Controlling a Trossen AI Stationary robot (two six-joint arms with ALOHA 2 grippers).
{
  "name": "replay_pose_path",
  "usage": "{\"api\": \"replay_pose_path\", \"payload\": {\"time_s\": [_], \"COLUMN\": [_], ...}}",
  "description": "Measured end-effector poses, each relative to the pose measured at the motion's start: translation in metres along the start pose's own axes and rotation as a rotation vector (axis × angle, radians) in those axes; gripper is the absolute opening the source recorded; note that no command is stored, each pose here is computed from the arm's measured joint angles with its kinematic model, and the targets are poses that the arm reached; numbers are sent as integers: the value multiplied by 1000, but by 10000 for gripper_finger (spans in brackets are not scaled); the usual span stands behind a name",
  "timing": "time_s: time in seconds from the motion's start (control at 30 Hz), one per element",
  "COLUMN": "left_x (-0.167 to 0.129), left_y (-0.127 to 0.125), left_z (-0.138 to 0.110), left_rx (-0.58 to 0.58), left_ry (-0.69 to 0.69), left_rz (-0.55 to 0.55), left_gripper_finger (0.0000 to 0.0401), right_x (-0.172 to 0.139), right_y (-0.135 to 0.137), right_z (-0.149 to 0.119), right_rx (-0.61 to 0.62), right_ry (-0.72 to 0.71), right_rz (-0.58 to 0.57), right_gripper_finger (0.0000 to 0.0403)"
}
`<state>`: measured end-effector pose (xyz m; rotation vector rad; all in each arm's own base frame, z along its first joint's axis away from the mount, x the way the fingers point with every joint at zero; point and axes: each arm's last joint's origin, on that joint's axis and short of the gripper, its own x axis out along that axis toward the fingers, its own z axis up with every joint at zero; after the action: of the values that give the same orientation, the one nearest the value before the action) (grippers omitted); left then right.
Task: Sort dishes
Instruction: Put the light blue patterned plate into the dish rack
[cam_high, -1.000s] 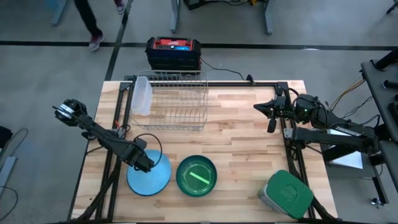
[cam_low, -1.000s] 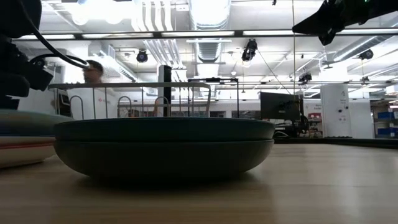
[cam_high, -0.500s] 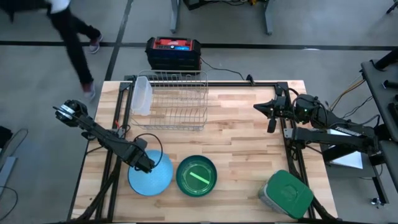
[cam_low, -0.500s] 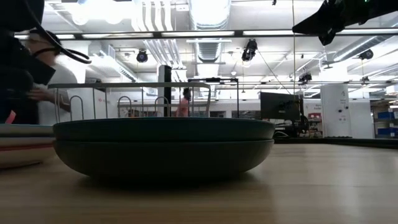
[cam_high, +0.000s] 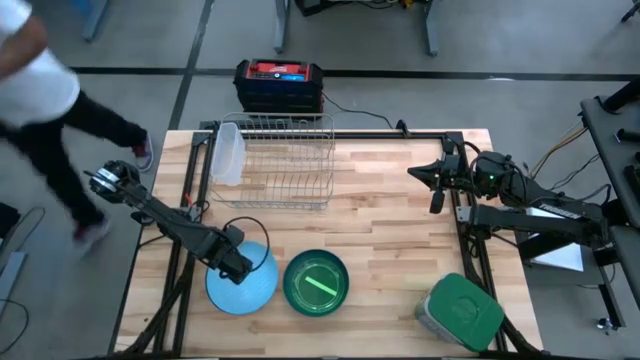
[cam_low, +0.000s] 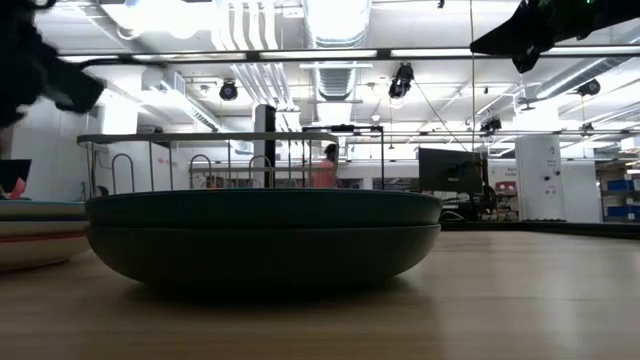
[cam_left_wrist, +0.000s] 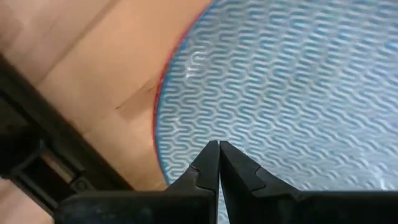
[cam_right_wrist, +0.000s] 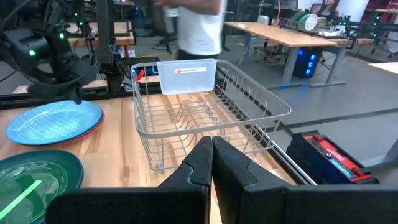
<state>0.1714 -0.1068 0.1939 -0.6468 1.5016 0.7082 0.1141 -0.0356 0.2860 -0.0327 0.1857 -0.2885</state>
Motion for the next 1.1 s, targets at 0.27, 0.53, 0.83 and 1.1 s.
{"api": "replay_pose_path", "payload": {"time_s": [0.27, 0.53, 0.83, 1.1], "left_x": [-45, -36, -22, 4], "left_y": [-42, -79, -122, -152], "left_z": [-2, -14, -42, -71], "left_rx": [378, 422, 572, 621], "left_ry": [-169, -93, -73, -49], "left_rz": [-272, -336, -132, 74], "left_gripper_finger": [2, 80, 163, 170], "right_x": [0, 1, 1, 2], "right_y": [0, 0, 1, 1], "right_z": [-2, -4, -6, -6], "right_rx": [1, 1, 8, 10], "right_ry": [18, 31, 32, 35], "right_rz": [1, 3, 26, 26], "right_gripper_finger": [0, 0, 0, 0]}}
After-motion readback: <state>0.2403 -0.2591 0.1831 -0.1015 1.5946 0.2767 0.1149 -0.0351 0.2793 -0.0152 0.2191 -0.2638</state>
